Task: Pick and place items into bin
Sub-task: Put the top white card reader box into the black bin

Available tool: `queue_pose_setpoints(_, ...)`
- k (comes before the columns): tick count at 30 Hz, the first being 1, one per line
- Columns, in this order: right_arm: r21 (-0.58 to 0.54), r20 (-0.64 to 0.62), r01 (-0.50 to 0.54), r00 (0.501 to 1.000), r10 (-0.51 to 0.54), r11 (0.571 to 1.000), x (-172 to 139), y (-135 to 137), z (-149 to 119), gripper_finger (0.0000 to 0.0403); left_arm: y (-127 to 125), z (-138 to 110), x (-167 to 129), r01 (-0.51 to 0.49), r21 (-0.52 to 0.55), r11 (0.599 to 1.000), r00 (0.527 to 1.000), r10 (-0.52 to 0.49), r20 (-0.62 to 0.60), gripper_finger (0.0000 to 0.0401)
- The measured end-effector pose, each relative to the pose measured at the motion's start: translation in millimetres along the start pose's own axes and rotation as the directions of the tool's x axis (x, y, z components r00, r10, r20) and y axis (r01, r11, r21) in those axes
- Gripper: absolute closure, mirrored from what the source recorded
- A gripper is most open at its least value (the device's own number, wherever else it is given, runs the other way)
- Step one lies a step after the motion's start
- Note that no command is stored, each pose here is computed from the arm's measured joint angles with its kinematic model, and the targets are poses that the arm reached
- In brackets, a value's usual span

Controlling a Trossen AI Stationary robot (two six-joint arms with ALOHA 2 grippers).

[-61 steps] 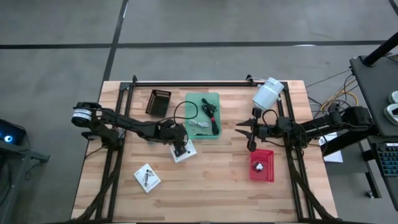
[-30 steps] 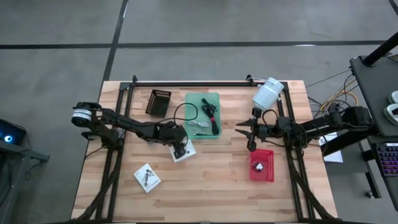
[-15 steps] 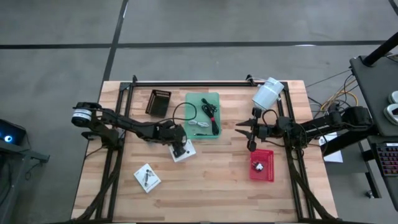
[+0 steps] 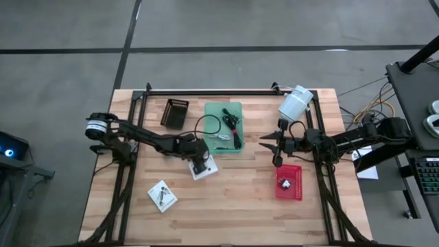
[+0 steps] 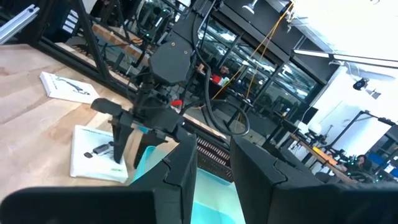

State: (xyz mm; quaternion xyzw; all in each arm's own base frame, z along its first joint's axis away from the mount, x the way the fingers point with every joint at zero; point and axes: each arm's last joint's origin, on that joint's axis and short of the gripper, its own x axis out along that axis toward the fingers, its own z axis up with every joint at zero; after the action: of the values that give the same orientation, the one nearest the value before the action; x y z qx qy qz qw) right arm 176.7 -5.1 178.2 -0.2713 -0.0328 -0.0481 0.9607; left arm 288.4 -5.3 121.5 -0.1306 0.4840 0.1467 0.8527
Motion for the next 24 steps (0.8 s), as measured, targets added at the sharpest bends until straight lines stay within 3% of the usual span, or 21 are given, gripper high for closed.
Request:
queue_pose_setpoints(7,-0.001,-0.001,0.000,1.000,0.000,1.000,0,0,0,0.0319,-5,3,-9,0.160,0.015,0.987,0.987,-0.159,-0.030,0.0315)
queue_pose_setpoints(12,-0.001,-0.002,-0.002,1.000,0.002,1.000,0,0,0,0.0319,-6,3,-10,0.182,0.045,0.982,0.983,-0.180,-0.045,0.0386)
queue_pose_setpoints(15,-0.001,-0.003,-0.002,1.000,0.002,1.000,0,0,0,0.0319,-6,1,-10,0.208,0.035,0.977,0.976,-0.206,-0.067,0.0393)
queue_pose_setpoints(19,-0.002,-0.005,-0.003,1.000,0.003,1.000,0,0,0,0.0319,-6,-1,-13,0.284,-0.078,0.956,0.949,-0.292,-0.121,0.0396)
queue_pose_setpoints(24,-0.001,-0.005,-0.003,1.000,0.003,1.000,0,0,0,0.0319,-5,-1,-24,0.290,-0.107,0.951,0.946,-0.302,-0.120,0.0398)
